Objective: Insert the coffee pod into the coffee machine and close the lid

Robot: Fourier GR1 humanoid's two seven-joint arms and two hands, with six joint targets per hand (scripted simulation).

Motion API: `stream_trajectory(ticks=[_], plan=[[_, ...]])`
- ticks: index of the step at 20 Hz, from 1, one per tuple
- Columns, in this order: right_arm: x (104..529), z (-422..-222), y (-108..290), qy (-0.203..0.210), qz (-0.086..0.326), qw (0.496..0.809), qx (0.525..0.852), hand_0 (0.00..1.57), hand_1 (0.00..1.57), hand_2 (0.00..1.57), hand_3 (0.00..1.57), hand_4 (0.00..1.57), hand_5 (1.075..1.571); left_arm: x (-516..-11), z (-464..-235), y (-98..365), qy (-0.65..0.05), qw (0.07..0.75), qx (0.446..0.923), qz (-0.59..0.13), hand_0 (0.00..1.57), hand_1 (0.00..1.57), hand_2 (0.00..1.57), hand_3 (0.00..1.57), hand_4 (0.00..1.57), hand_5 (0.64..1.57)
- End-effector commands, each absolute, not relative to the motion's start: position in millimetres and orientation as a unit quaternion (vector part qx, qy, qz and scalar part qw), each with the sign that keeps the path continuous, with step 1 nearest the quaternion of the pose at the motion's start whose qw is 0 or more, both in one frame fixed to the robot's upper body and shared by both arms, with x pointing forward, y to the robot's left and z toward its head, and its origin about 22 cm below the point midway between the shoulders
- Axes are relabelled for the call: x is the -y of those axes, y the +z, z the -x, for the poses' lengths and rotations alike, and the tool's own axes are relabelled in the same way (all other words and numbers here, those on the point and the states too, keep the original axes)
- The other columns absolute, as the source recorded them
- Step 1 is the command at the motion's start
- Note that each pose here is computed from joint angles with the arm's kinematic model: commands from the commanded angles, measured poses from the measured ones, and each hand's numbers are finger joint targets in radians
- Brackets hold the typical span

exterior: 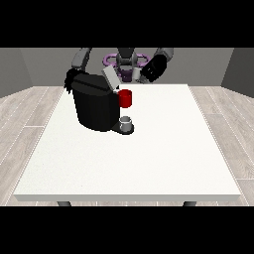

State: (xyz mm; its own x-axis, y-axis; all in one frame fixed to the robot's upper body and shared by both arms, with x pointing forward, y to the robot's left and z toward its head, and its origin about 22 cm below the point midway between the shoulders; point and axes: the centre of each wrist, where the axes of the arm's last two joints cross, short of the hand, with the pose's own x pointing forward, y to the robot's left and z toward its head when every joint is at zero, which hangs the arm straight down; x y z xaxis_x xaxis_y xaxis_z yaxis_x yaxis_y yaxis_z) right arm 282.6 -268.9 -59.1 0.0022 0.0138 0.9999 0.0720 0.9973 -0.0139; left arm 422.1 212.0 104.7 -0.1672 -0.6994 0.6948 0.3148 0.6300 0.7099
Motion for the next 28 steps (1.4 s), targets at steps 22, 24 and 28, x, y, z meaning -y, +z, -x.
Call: stream_trajectory(ticks=[22, 24, 28], plan=[[259.2, -323.3, -21.3, 0.049, -0.045, 0.620, 0.782, 0.00, 0.00, 0.00, 0.00, 0.29, 1.571, -237.4, -456.5, 230.7, -0.275, 0.602, 0.722, -0.201, 1.45, 1.45, 1.48, 1.39, 0.60, 1.571], [267.9, -322.4, -23.1, 0.040, -0.043, 0.635, 0.771, 0.00, 0.00, 0.00, 0.00, 0.23, 1.571, -242.8, -456.6, 230.4, -0.286, 0.607, 0.717, -0.192, 1.44, 1.44, 1.48, 1.39, 0.60, 1.571], [266.9, -342.1, -0.5, 0.034, -0.042, 0.615, 0.787, 0.00, 0.00, 0.00, 0.00, 0.24, 1.571, -246.9, -456.7, 244.5, -0.294, 0.582, 0.728, -0.212, 1.44, 1.44, 1.47, 1.36, 0.63, 1.571]])
